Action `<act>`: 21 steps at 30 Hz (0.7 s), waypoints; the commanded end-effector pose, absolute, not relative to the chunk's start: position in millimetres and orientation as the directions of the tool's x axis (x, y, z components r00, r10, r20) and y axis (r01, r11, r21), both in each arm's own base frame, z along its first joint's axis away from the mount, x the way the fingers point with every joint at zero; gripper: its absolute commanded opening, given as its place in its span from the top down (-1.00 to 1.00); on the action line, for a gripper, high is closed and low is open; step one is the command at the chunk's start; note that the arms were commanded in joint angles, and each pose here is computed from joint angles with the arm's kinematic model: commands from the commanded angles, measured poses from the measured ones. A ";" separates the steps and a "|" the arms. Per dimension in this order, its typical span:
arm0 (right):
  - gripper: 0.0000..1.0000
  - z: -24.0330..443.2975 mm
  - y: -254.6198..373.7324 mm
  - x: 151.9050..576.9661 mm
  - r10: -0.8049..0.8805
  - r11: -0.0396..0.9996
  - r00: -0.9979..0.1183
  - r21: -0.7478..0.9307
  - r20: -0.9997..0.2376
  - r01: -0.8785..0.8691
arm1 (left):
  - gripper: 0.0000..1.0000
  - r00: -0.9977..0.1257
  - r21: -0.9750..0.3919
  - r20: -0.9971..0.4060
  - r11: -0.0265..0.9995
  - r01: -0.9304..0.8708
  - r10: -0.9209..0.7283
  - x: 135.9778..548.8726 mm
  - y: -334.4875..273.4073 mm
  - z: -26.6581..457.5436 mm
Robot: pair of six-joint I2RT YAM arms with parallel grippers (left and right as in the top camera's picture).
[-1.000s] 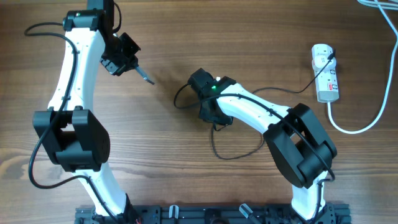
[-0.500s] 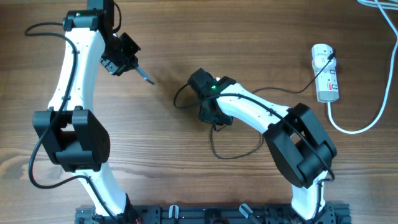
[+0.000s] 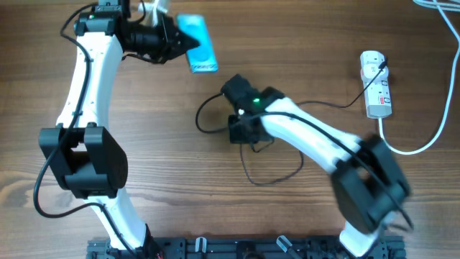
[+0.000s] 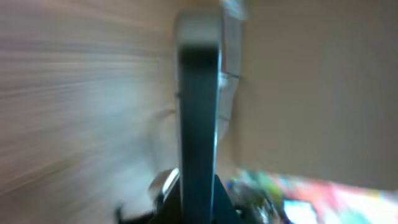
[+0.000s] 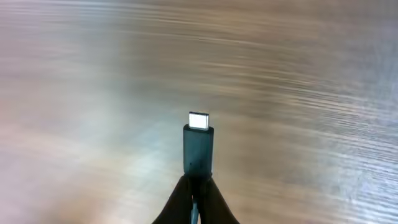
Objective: Plug charger to phone and switch on socket
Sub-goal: 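Bring the phone down with the left gripper above the cable plug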
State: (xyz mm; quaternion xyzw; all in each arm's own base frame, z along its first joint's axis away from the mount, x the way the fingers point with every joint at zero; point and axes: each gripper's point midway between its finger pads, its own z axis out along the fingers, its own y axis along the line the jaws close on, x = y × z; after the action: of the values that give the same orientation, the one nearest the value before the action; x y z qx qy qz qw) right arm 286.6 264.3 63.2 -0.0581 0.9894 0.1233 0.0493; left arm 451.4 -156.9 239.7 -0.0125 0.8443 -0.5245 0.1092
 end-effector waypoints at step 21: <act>0.91 273.3 281.6 274.9 -0.061 0.762 -0.796 0.487 -0.602 -0.427 | 0.92 -0.892 -0.780 -0.448 0.464 0.421 0.057 382.6 -217.0 320.9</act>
State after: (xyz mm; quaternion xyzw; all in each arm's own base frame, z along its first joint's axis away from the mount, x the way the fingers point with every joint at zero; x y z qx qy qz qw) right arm 274.0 279.0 257.3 -0.1448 0.9042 0.2984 0.2689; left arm 386.2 -216.6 311.4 0.1322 0.8415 -0.4942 0.1739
